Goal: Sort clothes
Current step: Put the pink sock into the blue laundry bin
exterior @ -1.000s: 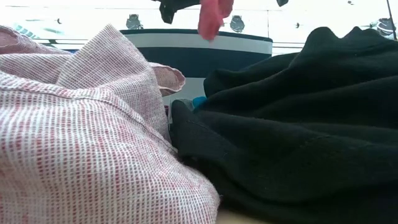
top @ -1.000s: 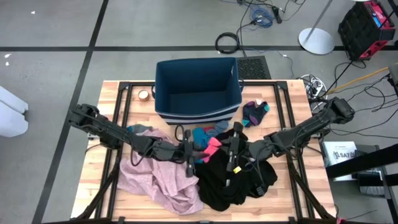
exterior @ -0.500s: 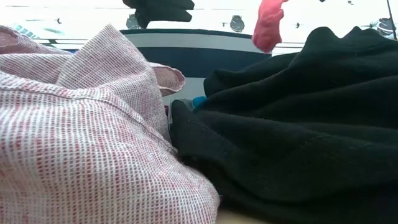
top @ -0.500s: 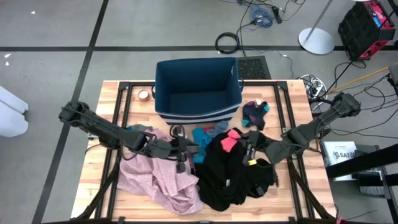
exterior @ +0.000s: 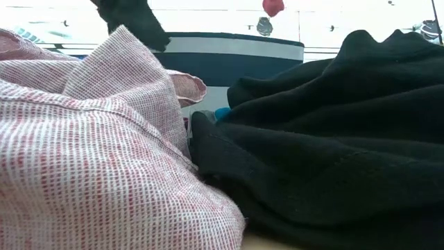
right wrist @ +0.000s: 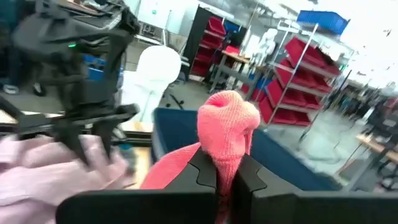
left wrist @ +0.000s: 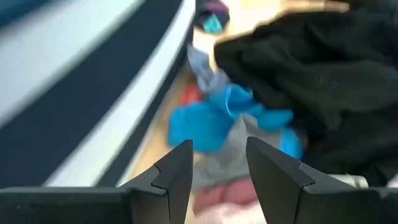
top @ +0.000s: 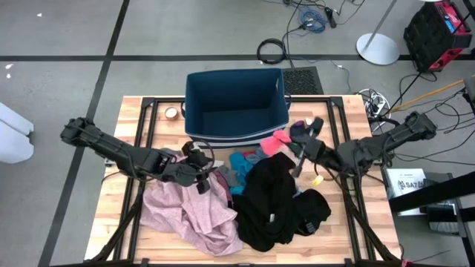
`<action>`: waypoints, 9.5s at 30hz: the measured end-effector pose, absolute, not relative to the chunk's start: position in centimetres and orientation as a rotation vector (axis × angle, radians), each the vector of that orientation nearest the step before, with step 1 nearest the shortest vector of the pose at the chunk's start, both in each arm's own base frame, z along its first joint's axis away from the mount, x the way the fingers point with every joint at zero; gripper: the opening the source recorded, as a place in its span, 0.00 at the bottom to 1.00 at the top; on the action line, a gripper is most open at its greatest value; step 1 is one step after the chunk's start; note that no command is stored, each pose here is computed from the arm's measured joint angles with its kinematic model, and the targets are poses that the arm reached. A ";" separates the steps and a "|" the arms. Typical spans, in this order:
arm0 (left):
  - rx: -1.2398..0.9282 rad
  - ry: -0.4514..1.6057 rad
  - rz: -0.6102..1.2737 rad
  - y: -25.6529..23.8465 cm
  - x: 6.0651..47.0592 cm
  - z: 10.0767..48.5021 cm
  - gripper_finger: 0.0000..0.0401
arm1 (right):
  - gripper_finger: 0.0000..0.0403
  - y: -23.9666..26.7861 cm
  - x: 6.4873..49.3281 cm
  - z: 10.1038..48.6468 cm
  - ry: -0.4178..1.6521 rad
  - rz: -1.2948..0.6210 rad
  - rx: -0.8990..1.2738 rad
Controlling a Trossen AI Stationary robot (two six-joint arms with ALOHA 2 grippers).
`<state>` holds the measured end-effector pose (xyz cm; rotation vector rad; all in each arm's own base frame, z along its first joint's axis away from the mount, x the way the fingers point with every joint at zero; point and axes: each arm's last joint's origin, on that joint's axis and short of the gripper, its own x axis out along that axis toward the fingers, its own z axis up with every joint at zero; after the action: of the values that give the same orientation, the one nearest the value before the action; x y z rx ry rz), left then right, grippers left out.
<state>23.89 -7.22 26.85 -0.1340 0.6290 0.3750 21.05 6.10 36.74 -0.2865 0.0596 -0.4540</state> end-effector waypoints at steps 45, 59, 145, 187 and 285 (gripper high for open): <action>-0.184 0.725 0.291 -7.8 24.4 25.7 0.40 | 0.34 -18.2 33.2 43.7 0.634 -0.348 0.137; -0.186 0.721 0.289 -7.8 24.4 25.7 0.40 | 0.56 -14.8 30.2 44.8 0.771 -0.296 0.174; -0.328 1.012 -0.020 -7.8 22.8 26.5 0.01 | 0.53 4.8 15.8 29.9 0.532 -0.057 0.413; 0.020 0.458 0.202 -5.7 34.5 21.9 0.45 | 0.53 4.8 15.8 29.8 0.538 -0.060 0.419; 0.293 0.932 0.103 -5.6 36.6 20.7 0.02 | 0.53 4.6 15.4 29.1 0.618 -0.105 0.441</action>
<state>36.58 -5.58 20.67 0.2928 0.9325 0.1028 15.39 4.62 29.11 0.4409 0.6176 -0.1052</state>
